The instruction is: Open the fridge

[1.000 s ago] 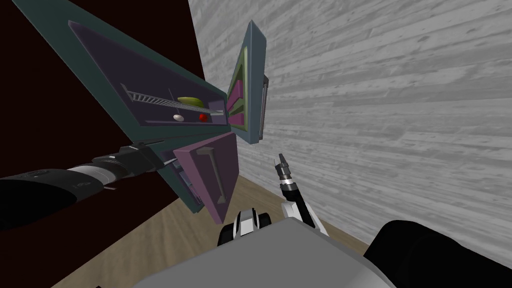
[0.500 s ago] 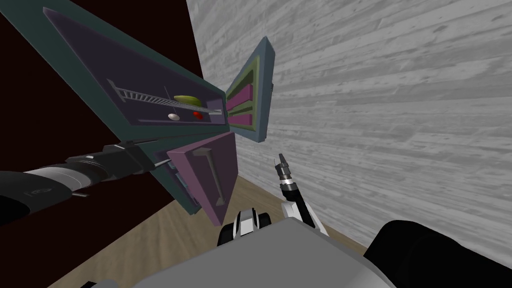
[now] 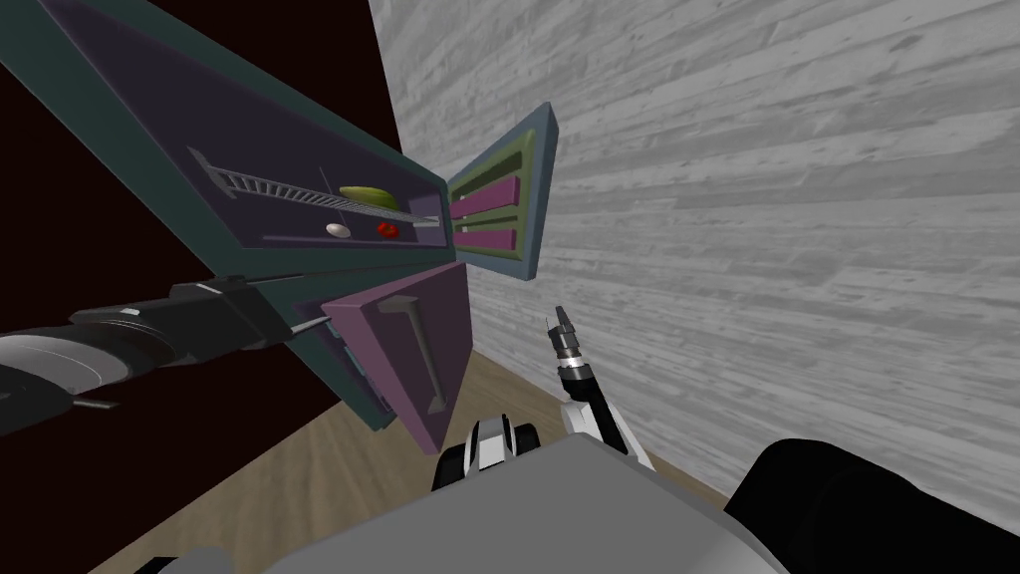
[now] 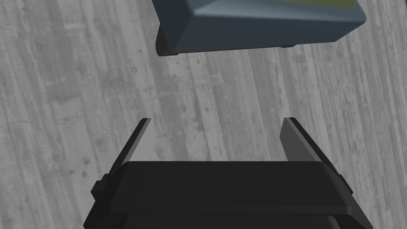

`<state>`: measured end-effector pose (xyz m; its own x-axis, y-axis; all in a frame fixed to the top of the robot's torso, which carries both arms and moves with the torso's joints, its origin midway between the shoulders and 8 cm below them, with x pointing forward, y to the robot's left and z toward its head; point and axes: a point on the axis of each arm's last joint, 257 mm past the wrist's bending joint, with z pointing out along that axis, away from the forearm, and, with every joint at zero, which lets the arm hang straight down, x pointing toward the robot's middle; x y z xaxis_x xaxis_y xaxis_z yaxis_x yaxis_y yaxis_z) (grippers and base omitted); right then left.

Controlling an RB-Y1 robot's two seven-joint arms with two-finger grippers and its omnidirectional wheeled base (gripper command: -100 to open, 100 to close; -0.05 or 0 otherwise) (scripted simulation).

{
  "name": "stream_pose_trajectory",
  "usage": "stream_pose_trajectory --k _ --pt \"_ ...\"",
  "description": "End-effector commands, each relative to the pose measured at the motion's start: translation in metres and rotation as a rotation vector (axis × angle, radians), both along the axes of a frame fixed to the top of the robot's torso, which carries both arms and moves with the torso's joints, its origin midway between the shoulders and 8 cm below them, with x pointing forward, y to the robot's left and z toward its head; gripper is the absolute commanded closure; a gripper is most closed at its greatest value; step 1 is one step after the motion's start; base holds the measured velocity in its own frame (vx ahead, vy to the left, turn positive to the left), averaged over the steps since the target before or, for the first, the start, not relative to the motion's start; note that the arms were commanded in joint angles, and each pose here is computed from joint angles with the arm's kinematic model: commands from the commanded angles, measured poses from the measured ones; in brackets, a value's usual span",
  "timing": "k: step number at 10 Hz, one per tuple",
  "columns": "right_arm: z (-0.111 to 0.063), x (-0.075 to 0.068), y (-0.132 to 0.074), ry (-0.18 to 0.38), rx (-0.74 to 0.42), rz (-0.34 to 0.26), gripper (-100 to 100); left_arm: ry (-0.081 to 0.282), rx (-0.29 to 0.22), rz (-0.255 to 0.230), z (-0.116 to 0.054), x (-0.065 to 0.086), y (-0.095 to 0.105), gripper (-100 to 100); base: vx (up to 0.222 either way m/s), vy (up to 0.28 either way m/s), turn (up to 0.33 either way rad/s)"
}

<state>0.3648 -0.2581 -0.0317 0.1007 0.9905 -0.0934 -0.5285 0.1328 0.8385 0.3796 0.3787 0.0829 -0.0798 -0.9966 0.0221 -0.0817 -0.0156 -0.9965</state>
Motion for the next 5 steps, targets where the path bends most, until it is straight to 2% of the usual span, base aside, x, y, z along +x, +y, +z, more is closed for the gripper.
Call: stream_pose_trajectory --k 1,2,3,5 --pt "0.0 0.0 0.0 0.0 0.0 0.0 0 -0.031 -0.041 -0.01 0.007 0.018 -0.002 -100 -0.169 0.074 0.124" --pt "0.0 0.0 0.0 0.0 0.0 0.0 0 -0.036 -0.05 -0.008 0.01 0.027 -0.001 -100 -0.185 0.078 0.008" --pt "0.0 0.0 0.0 0.0 0.0 0.0 0 -0.06 -0.077 -0.012 0.018 0.033 0.003 -100 -0.076 0.029 -0.03" --pt "0.0 0.0 0.0 0.0 0.0 0.0 0 -0.036 -0.125 -0.009 0.008 0.043 0.014 -100 0.009 0.008 0.024"
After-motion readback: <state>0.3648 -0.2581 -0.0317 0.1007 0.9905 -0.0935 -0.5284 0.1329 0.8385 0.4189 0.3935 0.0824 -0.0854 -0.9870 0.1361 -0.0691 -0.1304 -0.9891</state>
